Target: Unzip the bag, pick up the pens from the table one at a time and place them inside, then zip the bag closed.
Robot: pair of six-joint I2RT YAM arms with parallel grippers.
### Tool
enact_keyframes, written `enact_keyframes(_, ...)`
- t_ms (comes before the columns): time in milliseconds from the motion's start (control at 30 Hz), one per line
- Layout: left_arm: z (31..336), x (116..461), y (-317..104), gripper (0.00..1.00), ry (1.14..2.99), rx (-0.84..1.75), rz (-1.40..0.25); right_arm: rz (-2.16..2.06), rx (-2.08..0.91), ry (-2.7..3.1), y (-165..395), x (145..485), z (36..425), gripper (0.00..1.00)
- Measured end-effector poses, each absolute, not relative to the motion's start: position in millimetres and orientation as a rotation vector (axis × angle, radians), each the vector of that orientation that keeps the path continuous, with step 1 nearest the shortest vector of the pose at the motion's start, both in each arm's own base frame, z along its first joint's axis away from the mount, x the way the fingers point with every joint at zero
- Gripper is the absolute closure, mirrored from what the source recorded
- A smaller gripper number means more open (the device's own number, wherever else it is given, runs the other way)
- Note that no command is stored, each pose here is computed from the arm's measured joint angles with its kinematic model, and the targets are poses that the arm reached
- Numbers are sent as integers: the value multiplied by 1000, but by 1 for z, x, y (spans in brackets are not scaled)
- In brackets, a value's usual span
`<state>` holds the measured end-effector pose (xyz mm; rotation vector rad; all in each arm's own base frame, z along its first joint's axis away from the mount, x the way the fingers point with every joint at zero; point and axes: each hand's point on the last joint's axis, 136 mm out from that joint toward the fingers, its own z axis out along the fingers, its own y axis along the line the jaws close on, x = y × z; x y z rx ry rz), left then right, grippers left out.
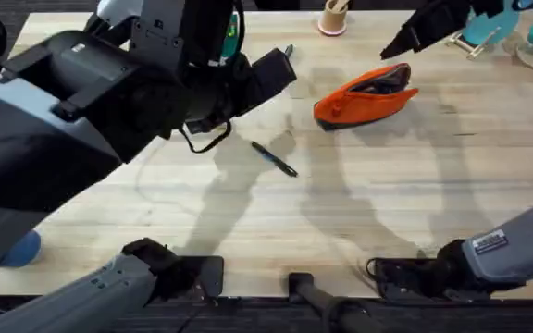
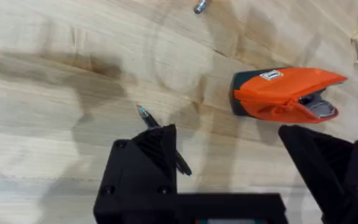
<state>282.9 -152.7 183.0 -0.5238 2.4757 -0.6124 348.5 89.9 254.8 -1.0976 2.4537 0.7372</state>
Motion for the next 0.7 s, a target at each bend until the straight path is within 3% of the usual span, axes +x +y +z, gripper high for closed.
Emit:
enact_keyframes(467,173,273,-150,4,2494,-789,-646,738,-1046,2472,90,352,255,6)
enact_keyframes(700,140,267,-166,4,2606,-853,-589,740,-1039,2477,90,352,255,6)
